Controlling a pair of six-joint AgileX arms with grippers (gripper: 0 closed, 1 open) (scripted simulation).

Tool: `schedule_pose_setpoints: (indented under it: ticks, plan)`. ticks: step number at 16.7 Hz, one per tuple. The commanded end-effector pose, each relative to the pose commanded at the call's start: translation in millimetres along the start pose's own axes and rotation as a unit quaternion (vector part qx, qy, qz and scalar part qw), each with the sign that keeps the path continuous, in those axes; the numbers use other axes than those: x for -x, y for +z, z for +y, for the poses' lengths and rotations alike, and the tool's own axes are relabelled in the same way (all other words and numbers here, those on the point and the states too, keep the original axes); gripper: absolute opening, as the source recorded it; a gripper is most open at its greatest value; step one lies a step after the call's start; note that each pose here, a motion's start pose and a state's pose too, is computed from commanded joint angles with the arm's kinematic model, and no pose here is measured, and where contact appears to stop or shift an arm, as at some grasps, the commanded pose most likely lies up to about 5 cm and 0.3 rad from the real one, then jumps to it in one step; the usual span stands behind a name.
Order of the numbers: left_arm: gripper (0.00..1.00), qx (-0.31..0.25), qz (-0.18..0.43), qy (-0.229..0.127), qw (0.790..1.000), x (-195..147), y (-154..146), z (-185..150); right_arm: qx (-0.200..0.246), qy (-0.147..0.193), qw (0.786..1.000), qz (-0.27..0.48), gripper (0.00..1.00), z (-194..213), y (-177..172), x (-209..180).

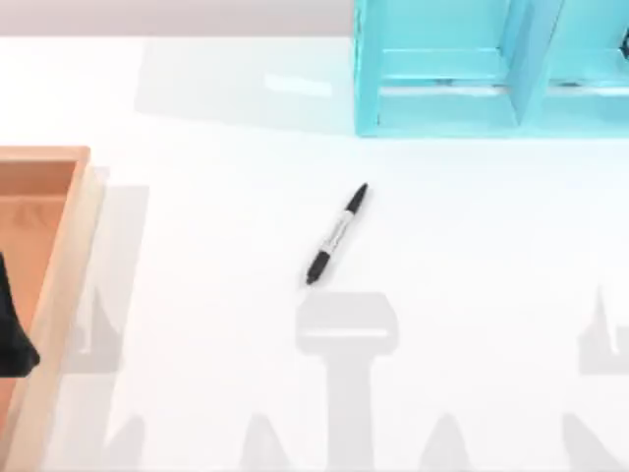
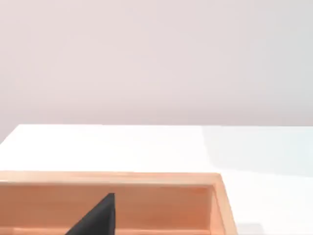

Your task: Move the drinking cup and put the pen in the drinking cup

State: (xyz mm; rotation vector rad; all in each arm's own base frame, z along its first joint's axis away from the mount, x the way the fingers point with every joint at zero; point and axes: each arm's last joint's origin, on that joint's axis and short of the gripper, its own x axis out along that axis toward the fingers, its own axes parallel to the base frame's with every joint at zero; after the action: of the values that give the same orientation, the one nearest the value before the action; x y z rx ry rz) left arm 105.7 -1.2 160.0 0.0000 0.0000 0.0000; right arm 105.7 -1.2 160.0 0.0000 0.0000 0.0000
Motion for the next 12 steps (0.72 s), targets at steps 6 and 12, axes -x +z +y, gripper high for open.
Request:
schedule_pose_setpoints:
  ticks: [6,12]
  plan:
    - [1.0,-0.009,0.047,0.009,0.999,-1.0,18.5,2.0,0.0,0.0,1.0,0.0,1.0,0.0,0.0,0.0]
    - [1.0,-0.031,0.252,0.023,0.967,-33.6,78.8,10.6,0.0,0.0,1.0,0.0,1.0,0.0,0.0,0.0]
